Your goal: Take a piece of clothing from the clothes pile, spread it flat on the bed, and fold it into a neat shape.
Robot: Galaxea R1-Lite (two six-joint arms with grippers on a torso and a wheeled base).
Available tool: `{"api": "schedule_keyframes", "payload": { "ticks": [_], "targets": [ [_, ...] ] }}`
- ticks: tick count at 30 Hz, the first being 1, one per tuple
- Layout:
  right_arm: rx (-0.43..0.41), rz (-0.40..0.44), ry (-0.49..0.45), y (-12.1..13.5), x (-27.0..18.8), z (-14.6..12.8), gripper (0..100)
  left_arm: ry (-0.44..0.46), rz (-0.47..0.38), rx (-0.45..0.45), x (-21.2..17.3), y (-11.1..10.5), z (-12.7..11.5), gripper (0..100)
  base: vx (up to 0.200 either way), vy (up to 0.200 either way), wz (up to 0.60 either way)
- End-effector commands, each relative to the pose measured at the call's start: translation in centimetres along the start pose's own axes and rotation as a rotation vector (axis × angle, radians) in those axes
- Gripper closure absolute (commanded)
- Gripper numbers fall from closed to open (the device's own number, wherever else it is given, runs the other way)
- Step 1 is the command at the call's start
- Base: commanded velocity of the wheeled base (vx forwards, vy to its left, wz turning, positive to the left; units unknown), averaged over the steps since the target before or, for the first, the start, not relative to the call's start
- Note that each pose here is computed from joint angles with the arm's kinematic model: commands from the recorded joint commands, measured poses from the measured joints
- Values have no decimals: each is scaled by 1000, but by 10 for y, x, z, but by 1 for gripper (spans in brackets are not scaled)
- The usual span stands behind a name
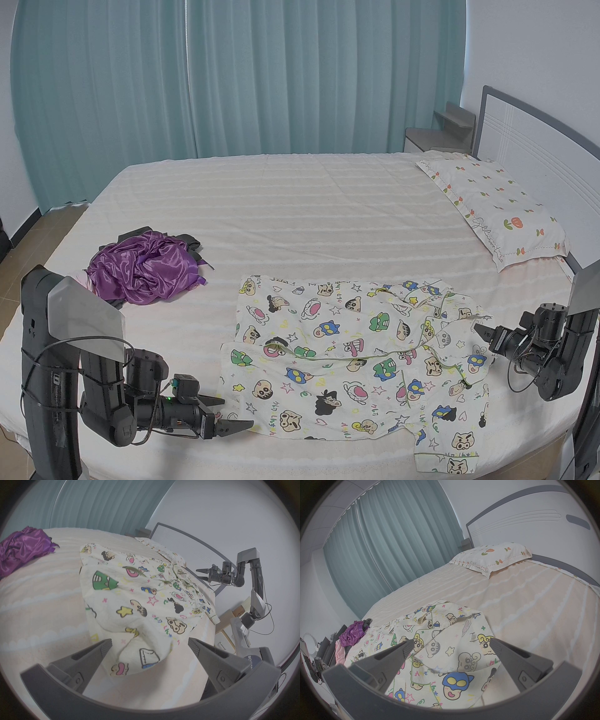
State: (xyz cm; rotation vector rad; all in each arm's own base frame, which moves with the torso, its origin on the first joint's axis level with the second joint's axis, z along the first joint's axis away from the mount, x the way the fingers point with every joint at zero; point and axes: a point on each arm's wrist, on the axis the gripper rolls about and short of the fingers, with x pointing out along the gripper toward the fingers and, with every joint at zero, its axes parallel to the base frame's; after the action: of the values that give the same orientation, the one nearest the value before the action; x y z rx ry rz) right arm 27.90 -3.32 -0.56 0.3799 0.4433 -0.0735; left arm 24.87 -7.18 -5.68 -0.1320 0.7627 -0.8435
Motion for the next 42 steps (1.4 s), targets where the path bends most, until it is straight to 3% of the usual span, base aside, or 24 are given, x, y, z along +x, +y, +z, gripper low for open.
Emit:
{"api": "schedule_keyframes", "payload": {
  "ticks": [1,7,13,21,25,35,42],
  "targets": [
    [-2,6,-18,1,0,2,0,31,-3,-19,5,3,-9,0,0,0,0],
    [-3,6,-17,1,-1,2,0,50,-12,-31,3,1,-14,0,0,0,0],
    [-1,4,-16,0,0,2,0,101,-84,-18,-10,-10,-28,0,0,0,0],
    [0,2,-15,-1,0,1,0,162,-69,27,-36,-16,-48,0,0,0,0],
    [0,2,-15,0,0,1,0,158,-39,7,-44,-11,-51,0,0,0,0],
    [8,-1,-5,0,-14,2,0,99,8,-31,-56,-4,-43,0,0,0,0],
    [11,17,54,3,-39,-5,0,-41,20,-195,-72,-18,-9,0,0,0,0]
  ]
}}
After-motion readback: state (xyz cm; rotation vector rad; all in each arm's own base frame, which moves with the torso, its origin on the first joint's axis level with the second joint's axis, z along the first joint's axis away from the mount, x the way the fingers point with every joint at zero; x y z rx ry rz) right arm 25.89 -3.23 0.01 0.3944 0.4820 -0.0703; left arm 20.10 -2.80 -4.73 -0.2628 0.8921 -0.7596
